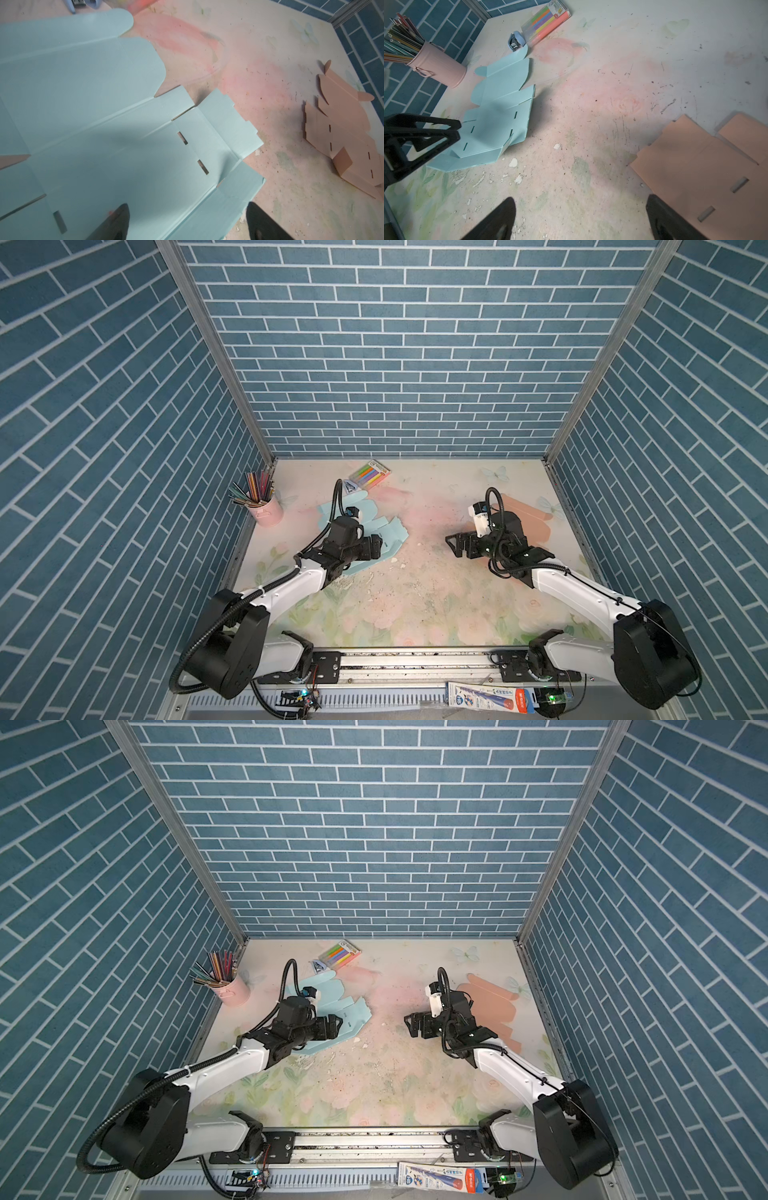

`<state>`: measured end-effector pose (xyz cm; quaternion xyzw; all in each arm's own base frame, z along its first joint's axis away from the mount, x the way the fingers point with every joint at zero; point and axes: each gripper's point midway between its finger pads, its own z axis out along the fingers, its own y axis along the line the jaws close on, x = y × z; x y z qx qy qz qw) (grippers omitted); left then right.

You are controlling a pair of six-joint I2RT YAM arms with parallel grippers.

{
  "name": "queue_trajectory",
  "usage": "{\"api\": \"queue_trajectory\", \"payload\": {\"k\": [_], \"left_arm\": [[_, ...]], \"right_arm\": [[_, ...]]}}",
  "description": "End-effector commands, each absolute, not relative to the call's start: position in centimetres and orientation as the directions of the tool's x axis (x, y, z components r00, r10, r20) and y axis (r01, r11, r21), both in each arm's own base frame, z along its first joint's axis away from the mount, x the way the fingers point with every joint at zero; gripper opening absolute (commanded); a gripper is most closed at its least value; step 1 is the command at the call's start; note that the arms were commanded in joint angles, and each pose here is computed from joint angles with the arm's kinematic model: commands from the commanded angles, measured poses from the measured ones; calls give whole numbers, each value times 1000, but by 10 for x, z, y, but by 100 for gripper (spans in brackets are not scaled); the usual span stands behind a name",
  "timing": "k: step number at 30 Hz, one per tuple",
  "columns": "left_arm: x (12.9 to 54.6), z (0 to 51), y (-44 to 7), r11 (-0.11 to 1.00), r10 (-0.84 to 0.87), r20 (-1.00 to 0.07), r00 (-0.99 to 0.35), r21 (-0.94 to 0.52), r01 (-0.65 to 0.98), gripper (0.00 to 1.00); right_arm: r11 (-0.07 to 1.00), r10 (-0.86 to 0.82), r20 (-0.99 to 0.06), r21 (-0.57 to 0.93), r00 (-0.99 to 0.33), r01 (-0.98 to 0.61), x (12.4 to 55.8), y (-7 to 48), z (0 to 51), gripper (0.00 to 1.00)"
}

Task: Fold the paper box
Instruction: 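Move the left gripper to the light-blue blank while the right gripper moves toward it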

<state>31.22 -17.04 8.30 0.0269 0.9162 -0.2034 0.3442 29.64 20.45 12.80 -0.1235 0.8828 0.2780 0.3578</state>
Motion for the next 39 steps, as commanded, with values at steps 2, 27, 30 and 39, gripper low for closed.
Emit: {"api": "queue_trajectory", "payload": {"k": [2,27,30,39], "left_arm": [[296,68,-188,906,-26,-627,-778,-345,247,88],[247,30,-278,822,-15,-528,-849,-490,290,88],[247,38,-294,801,-4,-535,-845,-508,317,88],[256,100,-289,793,33,-621,-783,-461,398,88]], "right_arm": [[773,12,-671,476,-741,-419,290,215,134,98],[801,10,-670,450,-743,-395,273,199,119,97],[807,1,-667,440,-745,-394,271,197,115,97],[779,-3,-668,464,-744,-421,265,207,117,97]]}}
